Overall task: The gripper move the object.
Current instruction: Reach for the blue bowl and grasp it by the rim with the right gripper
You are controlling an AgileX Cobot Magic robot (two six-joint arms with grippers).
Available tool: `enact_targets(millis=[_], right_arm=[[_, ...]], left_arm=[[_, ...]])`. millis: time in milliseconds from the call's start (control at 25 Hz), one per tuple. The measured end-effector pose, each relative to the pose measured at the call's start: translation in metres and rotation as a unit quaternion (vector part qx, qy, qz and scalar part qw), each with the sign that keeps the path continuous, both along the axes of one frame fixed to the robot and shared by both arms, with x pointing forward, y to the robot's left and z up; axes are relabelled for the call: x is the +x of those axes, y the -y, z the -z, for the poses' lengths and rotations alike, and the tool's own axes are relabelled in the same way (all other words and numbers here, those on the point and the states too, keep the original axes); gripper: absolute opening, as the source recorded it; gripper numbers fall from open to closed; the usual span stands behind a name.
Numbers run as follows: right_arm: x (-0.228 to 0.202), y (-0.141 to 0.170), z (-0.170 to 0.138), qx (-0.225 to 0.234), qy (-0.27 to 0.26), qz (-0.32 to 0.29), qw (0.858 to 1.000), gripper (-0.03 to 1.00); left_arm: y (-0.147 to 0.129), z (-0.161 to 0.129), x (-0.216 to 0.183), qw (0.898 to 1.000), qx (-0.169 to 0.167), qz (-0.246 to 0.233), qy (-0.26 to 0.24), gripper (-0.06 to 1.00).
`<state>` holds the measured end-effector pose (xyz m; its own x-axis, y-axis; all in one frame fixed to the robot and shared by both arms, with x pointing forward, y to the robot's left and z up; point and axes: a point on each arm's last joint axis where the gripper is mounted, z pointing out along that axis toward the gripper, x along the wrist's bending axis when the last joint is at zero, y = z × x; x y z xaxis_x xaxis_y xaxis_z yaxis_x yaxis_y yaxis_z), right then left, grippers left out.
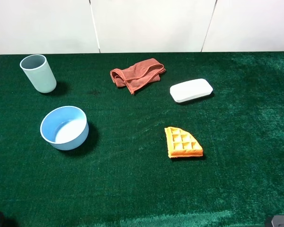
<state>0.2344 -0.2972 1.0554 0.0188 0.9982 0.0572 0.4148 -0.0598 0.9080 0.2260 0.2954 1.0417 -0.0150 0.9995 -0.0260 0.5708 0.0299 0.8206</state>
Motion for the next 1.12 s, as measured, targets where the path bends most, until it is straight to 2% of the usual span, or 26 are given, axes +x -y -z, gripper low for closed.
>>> enact_targets(millis=[1120], right_arm=[[0.0,-0.0001,0.0,0.0,0.0,0.0,1.0,0.69]], left_arm=[[0.0,0.0,0.0,1.0,0.0,0.0,0.0,0.93]])
